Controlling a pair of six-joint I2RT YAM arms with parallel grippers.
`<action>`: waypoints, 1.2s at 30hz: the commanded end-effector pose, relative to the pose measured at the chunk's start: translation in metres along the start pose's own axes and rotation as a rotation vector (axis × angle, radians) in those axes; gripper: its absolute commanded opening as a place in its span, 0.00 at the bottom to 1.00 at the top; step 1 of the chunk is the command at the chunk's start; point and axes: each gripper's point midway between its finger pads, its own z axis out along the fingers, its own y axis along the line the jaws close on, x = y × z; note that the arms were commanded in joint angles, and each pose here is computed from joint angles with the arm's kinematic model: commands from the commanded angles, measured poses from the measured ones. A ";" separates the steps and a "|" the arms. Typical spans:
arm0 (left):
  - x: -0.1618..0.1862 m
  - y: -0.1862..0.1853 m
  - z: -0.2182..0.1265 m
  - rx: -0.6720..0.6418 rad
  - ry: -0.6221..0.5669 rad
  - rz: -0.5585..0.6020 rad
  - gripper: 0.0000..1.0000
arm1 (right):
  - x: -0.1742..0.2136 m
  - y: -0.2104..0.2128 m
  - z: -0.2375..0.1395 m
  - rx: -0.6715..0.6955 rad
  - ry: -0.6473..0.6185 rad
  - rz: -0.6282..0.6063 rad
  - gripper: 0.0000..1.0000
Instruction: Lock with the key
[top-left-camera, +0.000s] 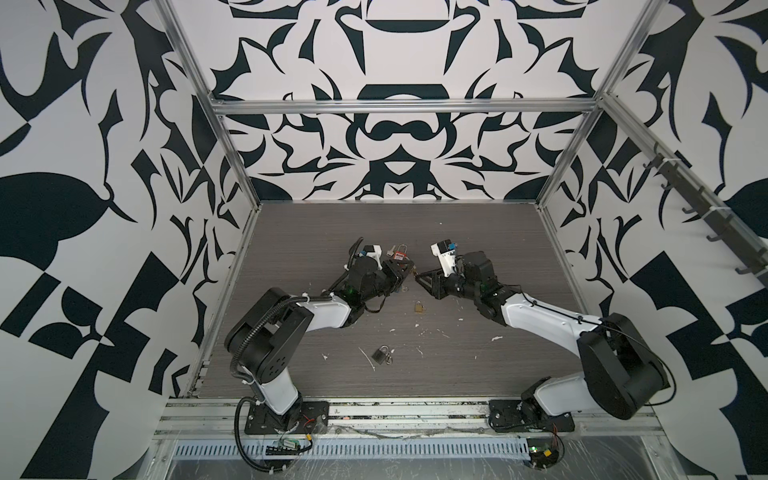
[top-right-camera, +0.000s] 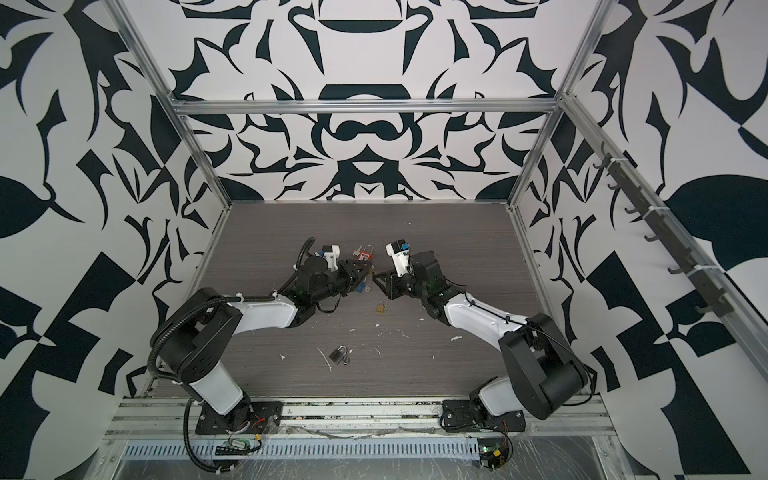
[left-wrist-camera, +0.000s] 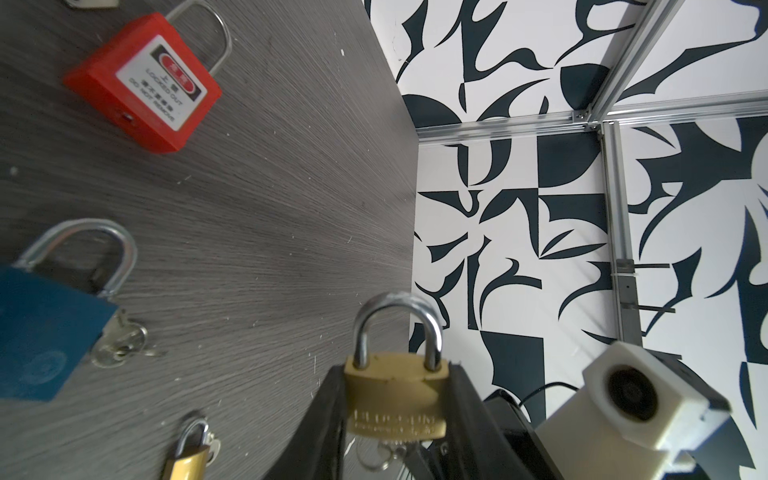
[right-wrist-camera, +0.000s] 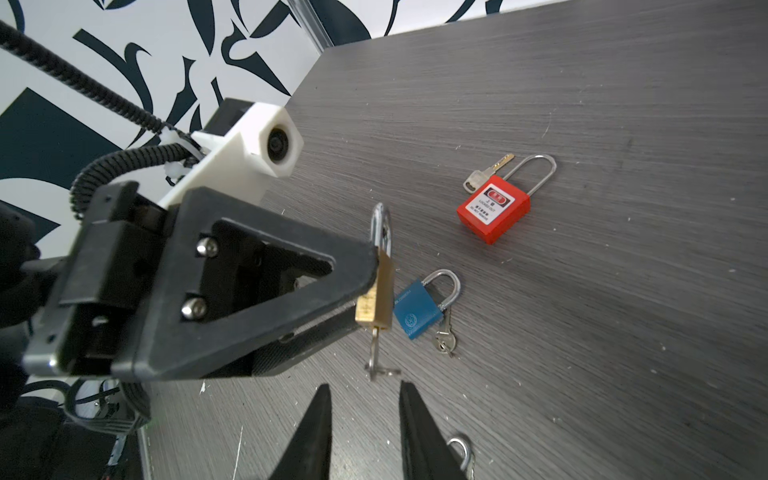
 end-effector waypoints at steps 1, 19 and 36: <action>-0.001 -0.019 0.001 0.048 0.003 0.025 0.00 | -0.029 0.017 -0.002 -0.050 -0.071 -0.043 0.25; 0.001 -0.017 0.001 0.039 0.006 0.023 0.00 | -0.025 0.016 0.004 -0.059 -0.058 -0.032 0.12; 0.002 -0.015 0.001 0.028 0.015 0.025 0.00 | -0.022 0.017 0.008 -0.071 -0.044 -0.027 0.00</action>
